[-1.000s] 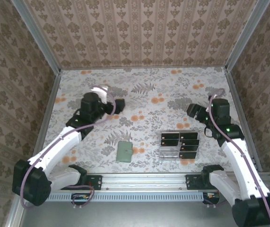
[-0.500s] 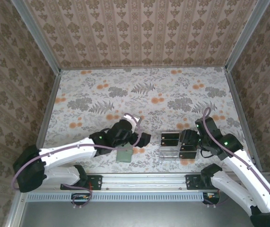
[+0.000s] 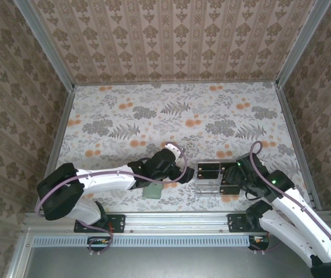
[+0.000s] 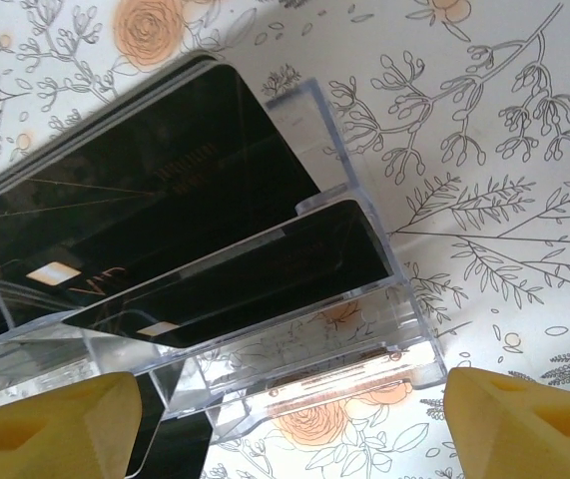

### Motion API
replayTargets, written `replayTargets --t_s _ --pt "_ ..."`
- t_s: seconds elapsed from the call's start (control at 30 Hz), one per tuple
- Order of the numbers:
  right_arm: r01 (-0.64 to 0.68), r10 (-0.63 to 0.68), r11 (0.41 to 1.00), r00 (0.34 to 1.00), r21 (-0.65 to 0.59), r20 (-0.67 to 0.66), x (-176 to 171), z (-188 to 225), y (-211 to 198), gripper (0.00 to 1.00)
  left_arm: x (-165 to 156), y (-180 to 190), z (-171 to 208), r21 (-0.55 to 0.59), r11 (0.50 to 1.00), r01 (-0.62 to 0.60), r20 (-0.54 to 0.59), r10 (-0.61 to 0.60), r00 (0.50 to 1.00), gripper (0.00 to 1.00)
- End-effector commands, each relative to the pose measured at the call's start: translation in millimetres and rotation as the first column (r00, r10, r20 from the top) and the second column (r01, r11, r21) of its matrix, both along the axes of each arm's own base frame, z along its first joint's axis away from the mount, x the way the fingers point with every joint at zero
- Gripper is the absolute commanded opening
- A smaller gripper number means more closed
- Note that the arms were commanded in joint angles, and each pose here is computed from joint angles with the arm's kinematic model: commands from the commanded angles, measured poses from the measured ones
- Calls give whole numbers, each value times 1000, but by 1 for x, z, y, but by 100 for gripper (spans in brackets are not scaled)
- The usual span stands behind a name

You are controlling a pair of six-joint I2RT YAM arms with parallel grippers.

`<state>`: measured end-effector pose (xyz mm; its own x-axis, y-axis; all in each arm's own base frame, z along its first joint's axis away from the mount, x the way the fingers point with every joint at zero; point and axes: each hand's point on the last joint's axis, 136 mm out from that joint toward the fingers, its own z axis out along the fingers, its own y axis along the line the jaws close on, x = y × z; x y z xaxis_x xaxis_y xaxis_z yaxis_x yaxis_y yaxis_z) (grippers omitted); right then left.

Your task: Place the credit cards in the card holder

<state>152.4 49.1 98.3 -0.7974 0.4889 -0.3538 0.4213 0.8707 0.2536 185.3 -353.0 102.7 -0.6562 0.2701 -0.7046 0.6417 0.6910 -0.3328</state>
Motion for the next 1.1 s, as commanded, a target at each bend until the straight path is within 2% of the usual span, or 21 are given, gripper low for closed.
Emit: replayTargets --t_s 0.0,0.5,1.07 --pt "18 -18 1000 1000 12 12 3 -4 2 80 -2 -15 9 -56 998 15 -8 -16 1000 100" --pt "49 -55 995 997 87 63 19 -21 15 75 8 -27 -7 -24 1000 6 -8 -6 1000 100" --pt "137 -156 984 973 117 169 47 -30 15 72 54 -33 -10 -53 997 -51 -22 50 999 100"
